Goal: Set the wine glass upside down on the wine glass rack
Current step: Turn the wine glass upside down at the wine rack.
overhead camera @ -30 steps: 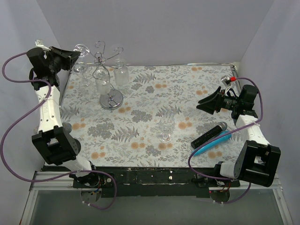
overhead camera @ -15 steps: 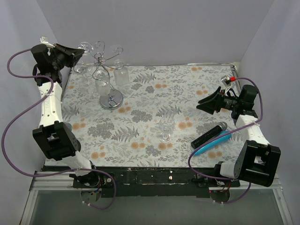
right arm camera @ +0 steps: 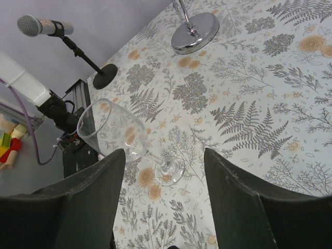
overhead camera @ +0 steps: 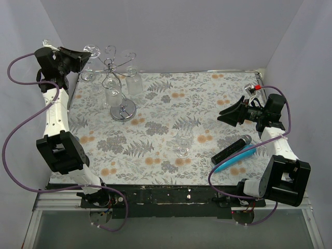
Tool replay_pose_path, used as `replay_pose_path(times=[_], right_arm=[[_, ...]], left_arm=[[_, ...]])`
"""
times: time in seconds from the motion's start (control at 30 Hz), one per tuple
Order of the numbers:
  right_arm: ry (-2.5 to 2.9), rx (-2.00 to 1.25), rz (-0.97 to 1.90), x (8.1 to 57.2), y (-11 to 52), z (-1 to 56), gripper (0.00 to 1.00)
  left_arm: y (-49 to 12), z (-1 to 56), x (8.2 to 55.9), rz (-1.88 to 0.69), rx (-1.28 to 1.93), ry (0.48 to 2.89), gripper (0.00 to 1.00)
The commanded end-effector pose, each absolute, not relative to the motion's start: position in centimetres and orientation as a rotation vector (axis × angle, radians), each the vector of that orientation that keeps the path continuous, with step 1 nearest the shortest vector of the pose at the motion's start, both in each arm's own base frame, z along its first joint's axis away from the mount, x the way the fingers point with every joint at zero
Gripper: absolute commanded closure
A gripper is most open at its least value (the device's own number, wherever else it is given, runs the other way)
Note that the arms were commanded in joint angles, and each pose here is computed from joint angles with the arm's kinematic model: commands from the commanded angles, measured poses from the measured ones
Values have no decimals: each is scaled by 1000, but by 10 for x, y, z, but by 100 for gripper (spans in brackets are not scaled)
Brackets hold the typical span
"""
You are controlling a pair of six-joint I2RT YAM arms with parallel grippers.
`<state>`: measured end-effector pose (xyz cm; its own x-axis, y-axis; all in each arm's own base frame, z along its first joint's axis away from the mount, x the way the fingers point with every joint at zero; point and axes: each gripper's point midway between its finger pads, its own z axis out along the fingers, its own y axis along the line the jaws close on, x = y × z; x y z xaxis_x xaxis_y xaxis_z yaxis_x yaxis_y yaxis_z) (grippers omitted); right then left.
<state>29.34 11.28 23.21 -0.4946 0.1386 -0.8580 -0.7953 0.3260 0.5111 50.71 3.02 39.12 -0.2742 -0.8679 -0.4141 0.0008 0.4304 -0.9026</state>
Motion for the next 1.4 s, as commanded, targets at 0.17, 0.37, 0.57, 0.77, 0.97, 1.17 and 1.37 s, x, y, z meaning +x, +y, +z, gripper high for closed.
replay_pose_path(times=[0.17,0.37,0.57,0.77,0.97,1.17,1.37], right_arm=[[1677,-617,1294,296,111,240,30],[1676,-618,1293,296,111,240,30],[1676,-616,1289,296,111,240,30],[1675,-619,1290,296,111,240,30],[1674,-618,1287,295,111,241,30],[1671,-621,1287,295,111,242,30],[1672,-620,1285,295,111,242,30]], left_arm=[[41,449,501,-954,-708,1467,100],[47,448,497,-931,-723,1459,100],[44,449,489,-947,-710,1459,100],[43,449,479,-950,-703,1458,100],[45,442,473,-955,-715,1464,100],[49,436,468,-953,-726,1463,99],[52,431,467,-953,-736,1470,95]])
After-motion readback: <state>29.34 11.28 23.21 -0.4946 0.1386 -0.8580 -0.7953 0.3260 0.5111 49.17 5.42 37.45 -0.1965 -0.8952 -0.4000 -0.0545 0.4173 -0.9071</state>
